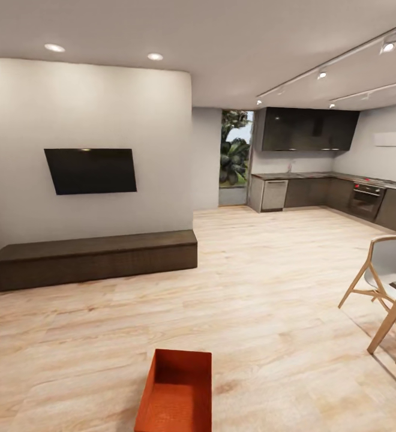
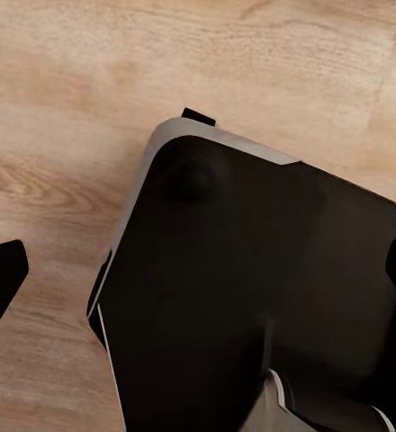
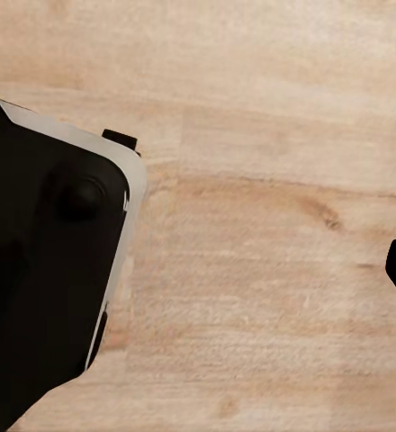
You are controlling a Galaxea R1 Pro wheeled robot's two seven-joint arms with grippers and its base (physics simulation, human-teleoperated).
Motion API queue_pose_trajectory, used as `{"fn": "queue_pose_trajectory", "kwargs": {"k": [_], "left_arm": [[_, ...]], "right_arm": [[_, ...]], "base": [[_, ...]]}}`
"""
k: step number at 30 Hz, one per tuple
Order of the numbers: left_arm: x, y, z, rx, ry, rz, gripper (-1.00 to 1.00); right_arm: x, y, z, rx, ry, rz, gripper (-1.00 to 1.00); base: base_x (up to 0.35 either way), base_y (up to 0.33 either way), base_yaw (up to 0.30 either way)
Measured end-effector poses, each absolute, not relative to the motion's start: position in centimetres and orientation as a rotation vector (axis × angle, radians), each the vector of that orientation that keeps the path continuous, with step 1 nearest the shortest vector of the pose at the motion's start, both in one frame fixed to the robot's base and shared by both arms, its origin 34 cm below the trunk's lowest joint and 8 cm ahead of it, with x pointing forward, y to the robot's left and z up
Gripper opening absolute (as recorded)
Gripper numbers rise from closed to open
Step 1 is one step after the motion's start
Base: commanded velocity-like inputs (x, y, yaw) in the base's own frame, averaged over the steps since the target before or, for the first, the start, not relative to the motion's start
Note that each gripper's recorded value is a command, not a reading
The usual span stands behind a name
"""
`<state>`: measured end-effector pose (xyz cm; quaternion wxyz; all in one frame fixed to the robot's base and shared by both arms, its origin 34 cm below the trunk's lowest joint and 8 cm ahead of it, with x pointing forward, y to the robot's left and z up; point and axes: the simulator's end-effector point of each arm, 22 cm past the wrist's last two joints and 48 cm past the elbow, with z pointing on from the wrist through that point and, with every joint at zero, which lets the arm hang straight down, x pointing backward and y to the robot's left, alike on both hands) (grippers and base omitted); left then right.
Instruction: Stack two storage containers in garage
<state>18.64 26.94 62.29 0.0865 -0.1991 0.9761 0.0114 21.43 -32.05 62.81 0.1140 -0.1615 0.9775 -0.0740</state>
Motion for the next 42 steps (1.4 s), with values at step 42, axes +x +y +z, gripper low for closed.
{"fn": "queue_pose_trajectory", "kwargs": {"k": [42], "left_arm": [[18.71,26.86,62.29,-0.592,2.906,0.033,1.0]], "right_arm": [[21.39,-31.92,62.77,-0.47,2.87,-0.217,1.0]], "base": [[0.162,0.208,0.025]]}}
